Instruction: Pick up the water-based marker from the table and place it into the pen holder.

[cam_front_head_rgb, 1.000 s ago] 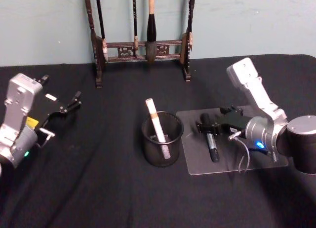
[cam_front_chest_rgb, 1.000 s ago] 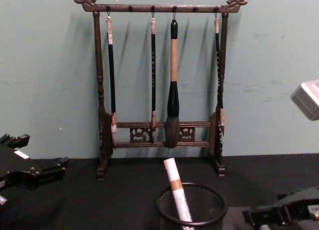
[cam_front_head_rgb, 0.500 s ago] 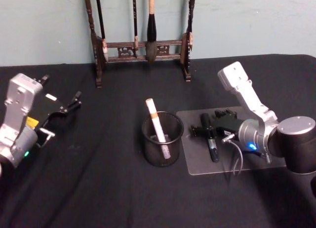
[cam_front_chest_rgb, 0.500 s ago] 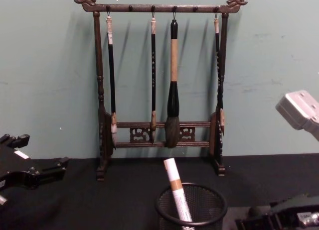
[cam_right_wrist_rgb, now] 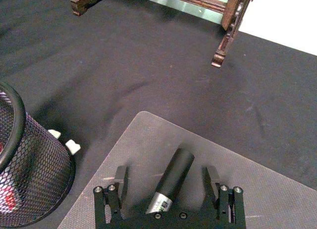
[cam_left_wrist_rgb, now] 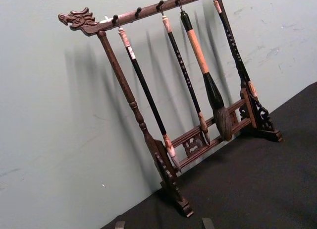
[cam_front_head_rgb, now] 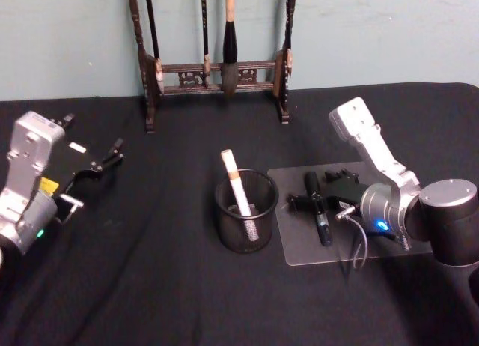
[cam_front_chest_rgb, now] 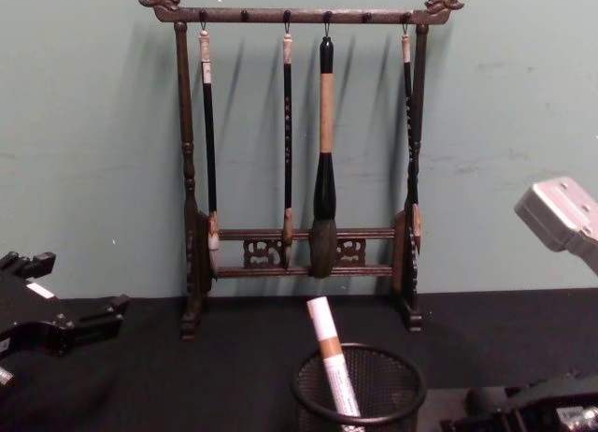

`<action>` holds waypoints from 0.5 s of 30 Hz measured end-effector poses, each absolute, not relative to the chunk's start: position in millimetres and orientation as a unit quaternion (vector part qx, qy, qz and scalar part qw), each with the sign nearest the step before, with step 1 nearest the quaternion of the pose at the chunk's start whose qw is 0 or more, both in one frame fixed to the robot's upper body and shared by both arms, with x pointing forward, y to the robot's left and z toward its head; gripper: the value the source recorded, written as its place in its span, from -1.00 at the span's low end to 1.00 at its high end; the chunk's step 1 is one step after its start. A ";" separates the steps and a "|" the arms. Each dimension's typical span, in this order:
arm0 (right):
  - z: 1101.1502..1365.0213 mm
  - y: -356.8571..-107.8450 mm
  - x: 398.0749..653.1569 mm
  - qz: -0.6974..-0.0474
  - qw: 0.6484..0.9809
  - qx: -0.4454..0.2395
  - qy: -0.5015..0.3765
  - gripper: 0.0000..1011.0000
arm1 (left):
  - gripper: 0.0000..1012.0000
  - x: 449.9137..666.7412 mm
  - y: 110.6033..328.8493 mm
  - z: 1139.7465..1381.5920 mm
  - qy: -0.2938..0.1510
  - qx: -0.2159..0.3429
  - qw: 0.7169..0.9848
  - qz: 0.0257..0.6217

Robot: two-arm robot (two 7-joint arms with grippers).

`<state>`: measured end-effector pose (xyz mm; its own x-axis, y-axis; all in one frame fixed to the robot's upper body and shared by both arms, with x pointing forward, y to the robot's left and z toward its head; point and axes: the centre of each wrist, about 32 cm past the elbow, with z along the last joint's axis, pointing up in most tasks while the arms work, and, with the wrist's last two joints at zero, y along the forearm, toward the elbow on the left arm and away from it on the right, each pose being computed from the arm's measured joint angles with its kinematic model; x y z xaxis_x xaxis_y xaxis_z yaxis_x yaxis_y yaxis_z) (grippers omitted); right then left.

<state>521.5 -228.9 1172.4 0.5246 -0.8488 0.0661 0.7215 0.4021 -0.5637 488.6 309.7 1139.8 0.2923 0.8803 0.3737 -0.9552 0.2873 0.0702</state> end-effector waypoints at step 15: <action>1170.0 -229.0 521.4 -0.470 0.830 -0.272 0.125 0.98 | 0.98 488.6 309.7 1139.8 -0.132 0.141 0.791 0.580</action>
<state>521.4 -229.0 1170.0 0.5260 -0.8491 0.0479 0.7126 0.4093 -0.5697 488.6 309.7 1139.8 0.2923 0.8803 0.3737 -0.9552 0.2873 0.0703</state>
